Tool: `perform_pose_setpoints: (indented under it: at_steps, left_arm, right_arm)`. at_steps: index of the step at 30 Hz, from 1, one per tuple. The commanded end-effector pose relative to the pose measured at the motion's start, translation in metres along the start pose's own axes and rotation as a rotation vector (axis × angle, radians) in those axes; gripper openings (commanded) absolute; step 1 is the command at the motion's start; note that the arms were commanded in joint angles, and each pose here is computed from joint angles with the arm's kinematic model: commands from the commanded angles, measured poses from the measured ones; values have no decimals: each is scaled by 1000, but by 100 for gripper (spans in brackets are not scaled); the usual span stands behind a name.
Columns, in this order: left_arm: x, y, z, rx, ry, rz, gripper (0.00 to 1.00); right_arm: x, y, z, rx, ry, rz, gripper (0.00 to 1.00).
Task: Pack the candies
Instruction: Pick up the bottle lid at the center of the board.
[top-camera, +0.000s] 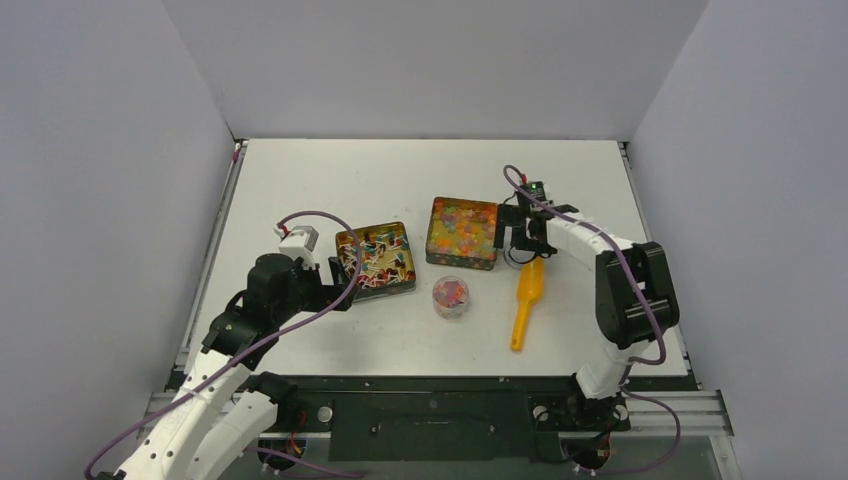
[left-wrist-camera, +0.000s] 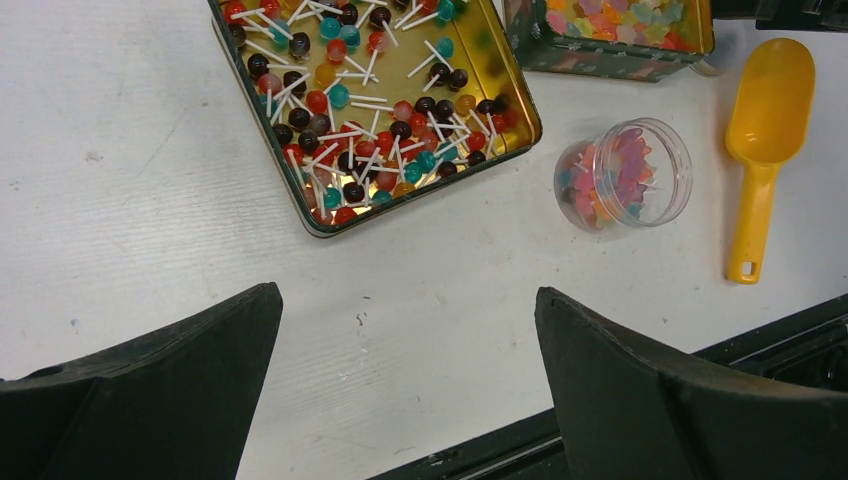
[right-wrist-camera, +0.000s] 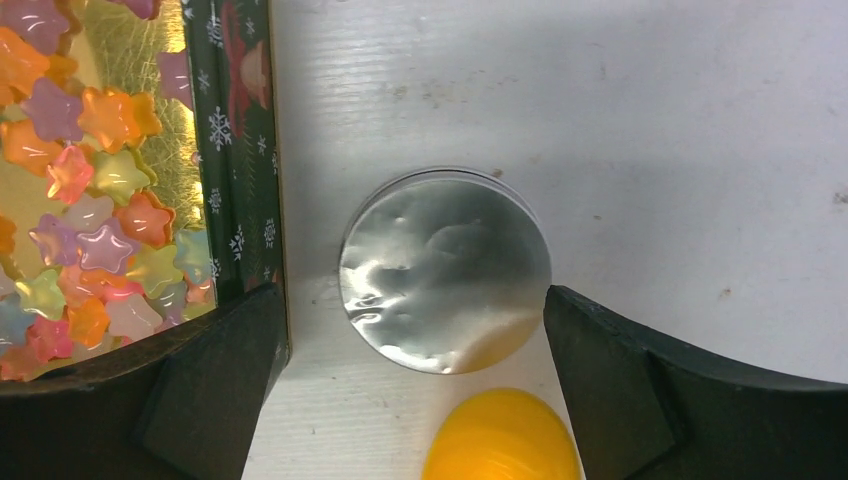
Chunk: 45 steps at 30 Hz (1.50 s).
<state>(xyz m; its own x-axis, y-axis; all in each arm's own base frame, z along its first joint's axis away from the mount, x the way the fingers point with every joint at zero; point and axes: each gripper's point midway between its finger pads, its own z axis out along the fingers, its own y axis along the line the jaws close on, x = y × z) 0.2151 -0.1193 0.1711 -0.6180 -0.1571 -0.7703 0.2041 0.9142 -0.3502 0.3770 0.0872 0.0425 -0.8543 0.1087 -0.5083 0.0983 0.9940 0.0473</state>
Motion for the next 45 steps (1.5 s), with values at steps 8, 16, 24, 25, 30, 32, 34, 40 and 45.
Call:
perform_pose_setpoints:
  at_steps: [8,16,24,25,30,32,34,40,45]
  left_arm:
    - [-18,-7,-2,22,-67,10,96]
    - [-18,-7,-2,24,-66,10,96]
    - [-17,-7,-1,25,-59,10,96]
    - [-16,-7,0,24,-58,10,96]
    - [-17,-7,0,24,-59,10,96]
    - [-16,-7,0,25,-56,10,96]
    - [-16,-7,0,24,-55,10,96]
    - [-17,-7,0,21,-59,10,96]
    - [-17,-6,-1,17,-62,9,96]
  right_arm:
    - [-18,9,-1,40,-50,-30,100]
    - [-12,-8,1,84,-57,-9,100]
    - [-1,-7,14,54,-19,14,100]
    - [-1,-8,14,55,-19,17,100]
    - [2,-6,19,43,-1,23,100]
    - [3,-4,22,32,6,26,100]
    - [5,-3,24,26,15,27,100]
    - [8,-4,26,29,22,28,97]
    - [11,-5,27,32,35,22,87]
